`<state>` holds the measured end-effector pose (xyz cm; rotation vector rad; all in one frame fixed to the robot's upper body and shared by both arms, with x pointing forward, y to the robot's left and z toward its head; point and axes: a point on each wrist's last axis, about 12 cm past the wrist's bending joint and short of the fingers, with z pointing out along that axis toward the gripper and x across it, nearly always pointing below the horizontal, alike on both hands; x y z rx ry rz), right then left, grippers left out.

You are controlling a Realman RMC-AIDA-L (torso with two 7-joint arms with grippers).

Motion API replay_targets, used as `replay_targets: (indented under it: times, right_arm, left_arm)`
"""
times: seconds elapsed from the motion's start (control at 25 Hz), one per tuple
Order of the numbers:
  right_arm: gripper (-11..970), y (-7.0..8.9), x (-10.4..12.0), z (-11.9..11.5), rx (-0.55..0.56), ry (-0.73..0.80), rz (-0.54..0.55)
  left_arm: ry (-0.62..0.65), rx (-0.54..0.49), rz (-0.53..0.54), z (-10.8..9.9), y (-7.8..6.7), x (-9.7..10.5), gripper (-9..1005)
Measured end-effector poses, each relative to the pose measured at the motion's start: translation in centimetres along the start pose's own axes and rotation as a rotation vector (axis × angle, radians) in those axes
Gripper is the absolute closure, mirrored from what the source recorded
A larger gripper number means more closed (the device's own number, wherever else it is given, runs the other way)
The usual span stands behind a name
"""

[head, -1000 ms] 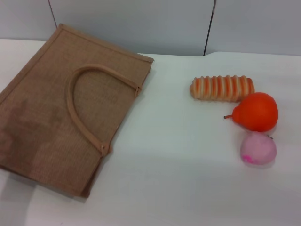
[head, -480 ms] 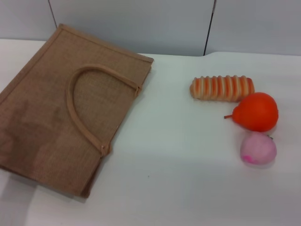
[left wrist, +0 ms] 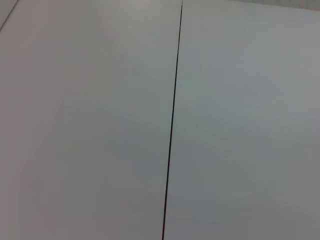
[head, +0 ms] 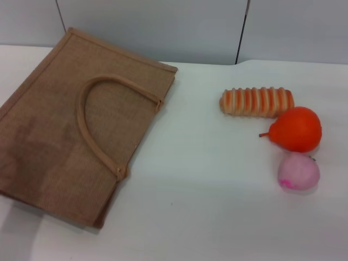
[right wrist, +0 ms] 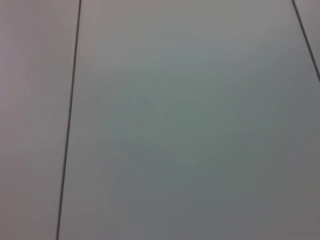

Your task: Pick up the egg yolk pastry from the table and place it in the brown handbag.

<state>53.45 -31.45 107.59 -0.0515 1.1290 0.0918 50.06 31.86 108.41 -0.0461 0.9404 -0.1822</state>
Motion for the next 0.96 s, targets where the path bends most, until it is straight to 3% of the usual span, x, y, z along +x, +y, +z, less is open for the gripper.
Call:
replay_targets:
  times: [0.96]
  right_arm:
    - [73, 0.21, 0.07, 0.02, -0.001, 0.002, 0.010]
  left_arm:
    - [-0.001, 0.005, -0.002, 0.09, -0.09, 0.02, 285]
